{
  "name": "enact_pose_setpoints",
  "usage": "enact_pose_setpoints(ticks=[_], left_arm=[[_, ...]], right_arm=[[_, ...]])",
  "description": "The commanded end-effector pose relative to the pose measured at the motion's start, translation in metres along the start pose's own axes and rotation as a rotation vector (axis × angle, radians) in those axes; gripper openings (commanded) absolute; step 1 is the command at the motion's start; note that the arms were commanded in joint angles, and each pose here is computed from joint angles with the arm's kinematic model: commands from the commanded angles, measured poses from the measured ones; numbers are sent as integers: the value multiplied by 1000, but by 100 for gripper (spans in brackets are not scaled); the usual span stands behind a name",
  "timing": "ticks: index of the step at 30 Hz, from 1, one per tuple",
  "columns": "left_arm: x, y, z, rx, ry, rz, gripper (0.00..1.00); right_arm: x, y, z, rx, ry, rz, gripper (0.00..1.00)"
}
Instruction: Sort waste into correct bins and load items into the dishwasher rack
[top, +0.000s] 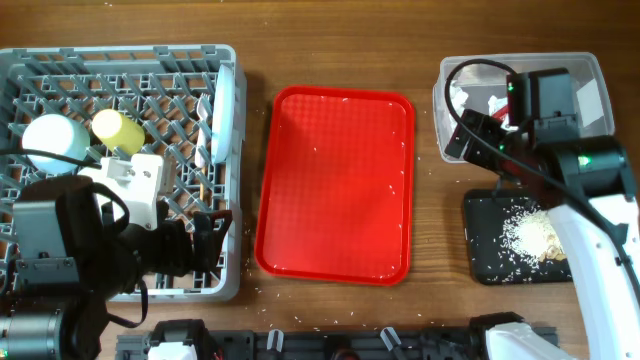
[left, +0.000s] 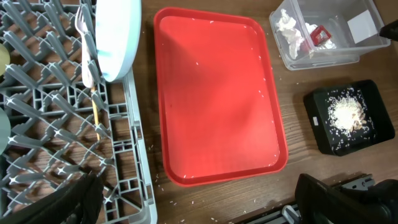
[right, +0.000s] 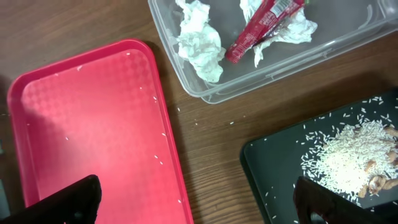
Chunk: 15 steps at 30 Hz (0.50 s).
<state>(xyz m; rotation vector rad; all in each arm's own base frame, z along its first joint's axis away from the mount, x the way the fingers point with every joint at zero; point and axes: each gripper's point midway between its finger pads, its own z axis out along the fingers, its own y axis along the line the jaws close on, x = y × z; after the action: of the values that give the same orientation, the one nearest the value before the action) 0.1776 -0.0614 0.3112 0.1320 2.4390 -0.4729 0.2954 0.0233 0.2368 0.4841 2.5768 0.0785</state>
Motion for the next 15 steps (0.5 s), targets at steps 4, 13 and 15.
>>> enact_pose_setpoints(ticks=[4,13,15], left_arm=[[-1,-3,-1,15,-6,0,100],[-1,-3,-1,15,-6,0,100],[-1,-3,-1,15,-6,0,100]], right_arm=[[-6,-20,-76,-55,-261,20,100],[54,18,-38,-537,-690,-231,100],[65,18,-21,-577,-757,-236,100]])
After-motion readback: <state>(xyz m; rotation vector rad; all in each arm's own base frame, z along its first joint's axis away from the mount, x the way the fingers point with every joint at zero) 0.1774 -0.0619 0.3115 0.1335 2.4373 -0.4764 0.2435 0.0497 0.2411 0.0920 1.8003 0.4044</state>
